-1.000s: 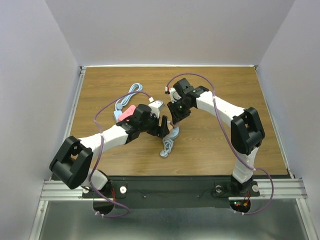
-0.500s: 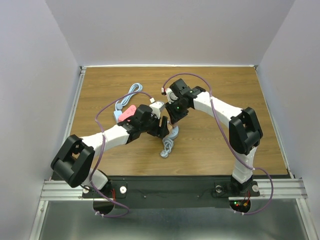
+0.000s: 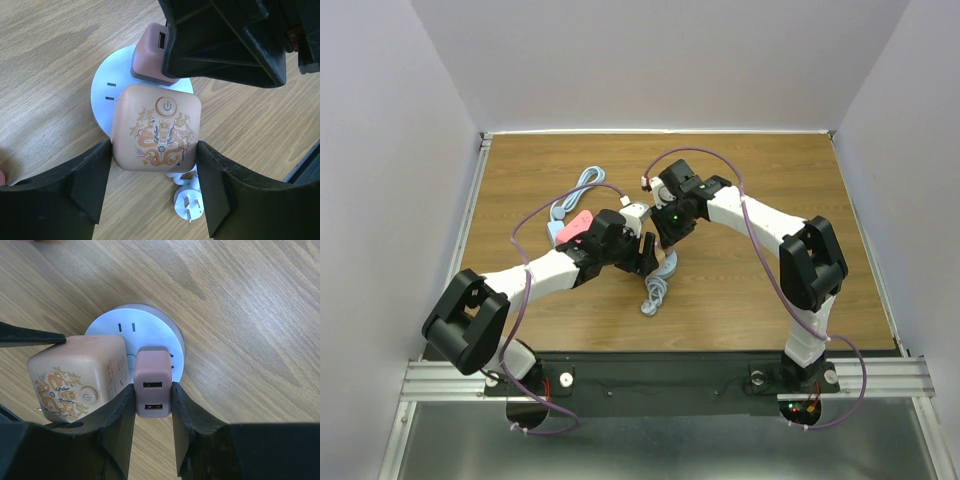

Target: Insert the plug

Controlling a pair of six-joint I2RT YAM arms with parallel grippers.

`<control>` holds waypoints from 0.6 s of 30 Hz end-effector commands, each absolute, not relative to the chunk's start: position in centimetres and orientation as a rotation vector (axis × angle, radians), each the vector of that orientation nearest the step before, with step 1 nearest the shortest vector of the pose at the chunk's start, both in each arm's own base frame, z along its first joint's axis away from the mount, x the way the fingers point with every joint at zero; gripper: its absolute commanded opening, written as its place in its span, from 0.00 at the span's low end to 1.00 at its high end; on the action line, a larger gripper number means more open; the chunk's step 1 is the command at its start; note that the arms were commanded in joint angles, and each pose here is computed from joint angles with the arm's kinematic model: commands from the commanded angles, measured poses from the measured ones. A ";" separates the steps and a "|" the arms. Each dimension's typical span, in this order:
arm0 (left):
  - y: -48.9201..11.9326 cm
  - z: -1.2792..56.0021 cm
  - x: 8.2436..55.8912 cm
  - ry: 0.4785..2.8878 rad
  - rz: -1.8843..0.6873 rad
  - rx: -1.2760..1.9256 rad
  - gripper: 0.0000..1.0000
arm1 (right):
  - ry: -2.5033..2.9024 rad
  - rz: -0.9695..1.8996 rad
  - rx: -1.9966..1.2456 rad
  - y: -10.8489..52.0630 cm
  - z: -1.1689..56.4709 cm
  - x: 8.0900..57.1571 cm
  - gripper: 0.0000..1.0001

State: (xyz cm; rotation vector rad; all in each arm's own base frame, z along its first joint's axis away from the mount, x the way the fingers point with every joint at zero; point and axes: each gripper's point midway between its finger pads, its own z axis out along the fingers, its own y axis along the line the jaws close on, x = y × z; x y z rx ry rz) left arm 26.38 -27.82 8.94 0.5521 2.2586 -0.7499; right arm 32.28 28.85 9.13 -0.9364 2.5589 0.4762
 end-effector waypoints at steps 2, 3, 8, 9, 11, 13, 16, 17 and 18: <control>-28.6 8.8 26.1 2.262 -0.759 0.588 0.55 | 2.676 0.492 -1.056 29.5 4.2 28.8 0.00; -28.7 9.0 26.1 2.258 -0.761 0.590 0.55 | 2.680 0.480 -1.051 29.4 4.0 29.0 0.00; -28.5 8.8 26.1 2.265 -0.750 0.583 0.54 | 2.721 0.444 -1.016 29.1 2.8 29.1 0.00; -28.4 8.8 26.1 2.264 -0.747 0.584 0.54 | 2.728 0.427 -1.015 28.8 2.5 28.9 0.01; -28.4 8.8 26.1 2.265 -0.746 0.581 0.54 | 2.719 0.426 -1.003 28.8 2.6 29.0 0.00; -28.4 8.8 26.1 2.265 -0.746 0.581 0.54 | 2.703 0.413 -0.984 28.6 3.0 29.1 0.00; -28.5 8.8 26.2 2.266 -0.747 0.583 0.54 | 2.697 0.422 -0.984 28.6 3.1 29.0 0.00; -28.5 8.8 26.2 2.268 -0.745 0.582 0.54 | 2.703 0.422 -0.988 28.6 2.9 28.9 0.01; -28.6 8.8 26.3 2.266 -0.747 0.583 0.54 | 2.705 0.421 -0.991 28.6 2.6 28.8 0.00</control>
